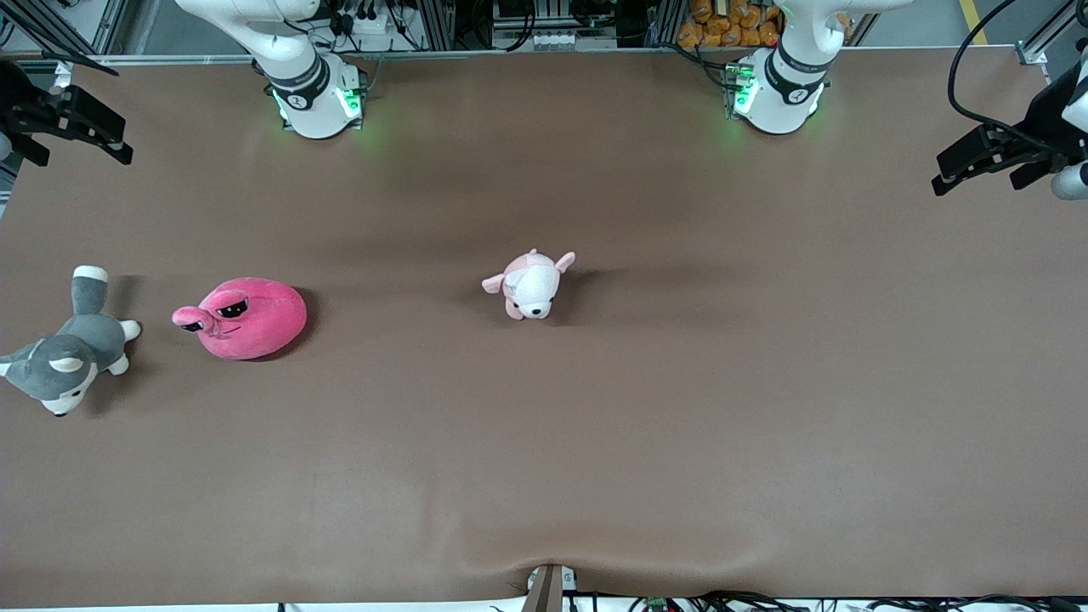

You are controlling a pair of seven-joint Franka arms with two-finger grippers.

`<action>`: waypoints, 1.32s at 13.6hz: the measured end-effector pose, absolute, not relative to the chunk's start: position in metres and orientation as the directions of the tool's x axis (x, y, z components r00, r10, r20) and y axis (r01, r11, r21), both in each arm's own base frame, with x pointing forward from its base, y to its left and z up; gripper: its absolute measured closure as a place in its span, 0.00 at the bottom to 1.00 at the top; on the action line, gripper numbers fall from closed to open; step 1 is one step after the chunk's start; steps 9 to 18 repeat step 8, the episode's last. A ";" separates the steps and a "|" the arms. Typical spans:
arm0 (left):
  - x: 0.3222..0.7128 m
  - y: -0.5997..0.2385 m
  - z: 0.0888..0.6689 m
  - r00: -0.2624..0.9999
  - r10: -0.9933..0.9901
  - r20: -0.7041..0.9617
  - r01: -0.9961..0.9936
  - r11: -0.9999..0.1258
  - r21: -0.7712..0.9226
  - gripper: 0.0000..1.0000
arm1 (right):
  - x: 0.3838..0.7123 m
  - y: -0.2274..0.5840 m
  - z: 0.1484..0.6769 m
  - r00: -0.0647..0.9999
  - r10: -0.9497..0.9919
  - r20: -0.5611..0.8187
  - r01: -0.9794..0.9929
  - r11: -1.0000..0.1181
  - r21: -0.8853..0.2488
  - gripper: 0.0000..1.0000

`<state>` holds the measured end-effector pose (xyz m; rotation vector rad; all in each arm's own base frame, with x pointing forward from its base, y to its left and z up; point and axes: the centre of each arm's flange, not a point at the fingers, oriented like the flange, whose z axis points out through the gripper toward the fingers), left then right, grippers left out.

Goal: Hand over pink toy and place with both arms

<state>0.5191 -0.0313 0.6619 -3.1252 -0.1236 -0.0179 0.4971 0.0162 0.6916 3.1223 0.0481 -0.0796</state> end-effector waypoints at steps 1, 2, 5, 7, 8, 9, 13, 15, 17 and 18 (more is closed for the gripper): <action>0.519 -0.032 0.662 0.997 0.078 0.012 0.078 -0.997 -0.013 0.00 | 0.497 0.016 0.692 0.998 0.030 -0.051 0.031 -0.999 0.017 0.00; 0.519 -0.032 0.662 0.997 0.076 0.011 0.076 -0.997 -0.013 0.00 | 0.497 0.016 0.692 0.998 0.031 -0.051 0.031 -0.999 0.017 0.00; 0.519 -0.038 0.661 0.998 0.065 0.009 0.065 -0.998 -0.014 0.00 | 0.497 0.016 0.691 0.998 0.030 -0.052 0.031 -0.999 0.017 0.00; 0.518 -0.039 0.661 0.998 0.064 0.004 0.064 -0.998 -0.015 0.00 | 0.497 0.016 0.691 0.998 0.030 -0.053 0.031 -0.999 0.018 0.00; 0.518 -0.039 0.661 0.998 0.064 0.003 0.064 -0.998 -0.015 0.00 | 0.498 0.015 0.691 0.998 0.029 -0.053 0.030 -0.999 0.018 0.00; 0.518 -0.039 0.661 0.998 0.064 0.003 0.064 -0.998 -0.015 0.00 | 0.498 0.015 0.691 0.998 0.029 -0.053 0.030 -0.999 0.018 0.00; 0.518 -0.039 0.661 0.998 0.064 0.003 0.064 -0.998 -0.015 0.00 | 0.498 0.015 0.691 0.998 0.029 -0.053 0.030 -0.999 0.018 0.00; 0.518 -0.039 0.661 0.998 0.064 0.003 0.064 -0.998 -0.015 0.00 | 0.498 0.015 0.691 0.998 0.029 -0.053 0.030 -0.999 0.018 0.00; 0.518 -0.039 0.661 0.998 0.064 0.003 0.064 -0.998 -0.015 0.00 | 0.498 0.015 0.691 0.998 0.029 -0.053 0.030 -0.999 0.018 0.00; 0.518 -0.039 0.661 0.998 0.064 0.003 0.064 -0.998 -0.015 0.00 | 0.498 0.015 0.691 0.998 0.029 -0.053 0.030 -0.999 0.018 0.00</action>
